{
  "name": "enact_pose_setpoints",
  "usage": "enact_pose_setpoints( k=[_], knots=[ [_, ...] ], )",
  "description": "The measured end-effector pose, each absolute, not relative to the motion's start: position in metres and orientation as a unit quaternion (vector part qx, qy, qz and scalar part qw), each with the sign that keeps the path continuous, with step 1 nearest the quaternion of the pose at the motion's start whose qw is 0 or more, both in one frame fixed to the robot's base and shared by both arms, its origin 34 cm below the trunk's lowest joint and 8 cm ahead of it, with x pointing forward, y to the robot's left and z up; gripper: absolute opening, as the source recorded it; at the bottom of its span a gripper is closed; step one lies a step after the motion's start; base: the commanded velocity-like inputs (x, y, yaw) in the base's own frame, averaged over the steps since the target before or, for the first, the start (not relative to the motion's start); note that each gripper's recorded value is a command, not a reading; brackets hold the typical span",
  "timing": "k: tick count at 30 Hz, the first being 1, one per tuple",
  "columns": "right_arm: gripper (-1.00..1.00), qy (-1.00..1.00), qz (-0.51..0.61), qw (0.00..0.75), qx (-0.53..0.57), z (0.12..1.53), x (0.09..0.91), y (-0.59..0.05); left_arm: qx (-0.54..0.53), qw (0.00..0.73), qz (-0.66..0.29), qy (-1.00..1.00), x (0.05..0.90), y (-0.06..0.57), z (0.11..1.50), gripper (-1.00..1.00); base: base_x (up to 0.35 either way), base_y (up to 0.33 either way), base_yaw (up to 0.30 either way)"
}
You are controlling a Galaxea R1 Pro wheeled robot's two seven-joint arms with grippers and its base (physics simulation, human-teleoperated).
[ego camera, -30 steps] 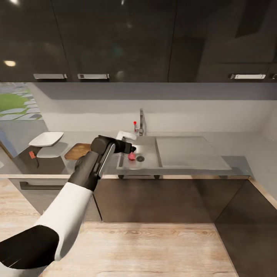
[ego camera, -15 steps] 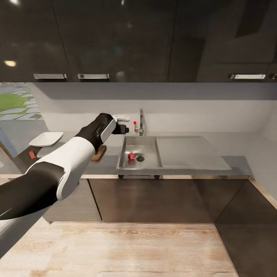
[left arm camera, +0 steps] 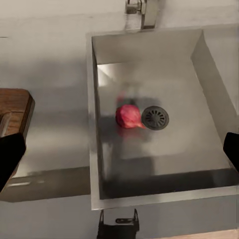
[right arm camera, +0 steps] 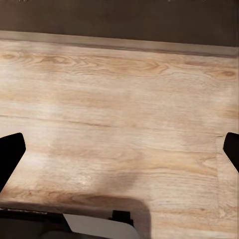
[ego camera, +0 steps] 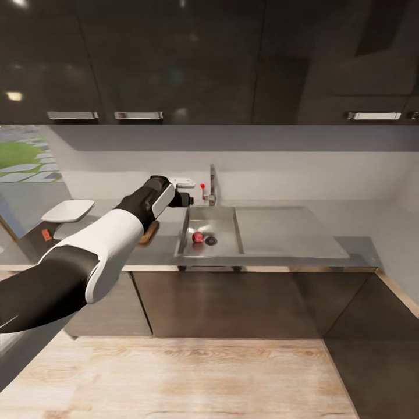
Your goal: In the kitchen, take the Vidalia onion out of the sink, dice it on the chopping board with the paring knife, put the diced onion into the bowl on the countertop, then place both the paring knife and the chopping board into the sink.
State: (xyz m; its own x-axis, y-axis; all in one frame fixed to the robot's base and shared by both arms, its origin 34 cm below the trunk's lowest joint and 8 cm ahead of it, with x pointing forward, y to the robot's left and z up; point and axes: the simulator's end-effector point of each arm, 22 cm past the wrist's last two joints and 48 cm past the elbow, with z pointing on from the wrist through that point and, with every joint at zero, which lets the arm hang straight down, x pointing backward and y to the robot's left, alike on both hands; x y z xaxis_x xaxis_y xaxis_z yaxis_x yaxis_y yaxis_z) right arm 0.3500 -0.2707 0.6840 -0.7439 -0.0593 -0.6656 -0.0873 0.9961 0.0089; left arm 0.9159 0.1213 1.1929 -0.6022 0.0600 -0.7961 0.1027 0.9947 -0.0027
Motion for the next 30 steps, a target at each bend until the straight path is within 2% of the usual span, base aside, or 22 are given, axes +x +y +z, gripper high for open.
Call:
enact_pose_setpoints(
  k=[15,22,30],
  knots=[
    [1.0,0.933,0.02,0.358,-0.039,0.685,0.351,-0.27,0.041,0.413,-0.021,0.909,0.902,0.127,1.146,1.0,0.2,-0.227,0.0],
    [1.0,0.933,0.02,0.357,-0.039,0.685,0.351,-0.271,0.039,0.41,-0.02,0.911,0.901,0.13,1.141,1.0,0.249,0.052,0.0],
    [1.0,0.936,0.019,0.35,-0.038,0.681,0.347,-0.271,0.038,0.383,-0.021,0.923,0.889,0.13,1.098,1.0,0.035,0.013,0.0]
  ],
)
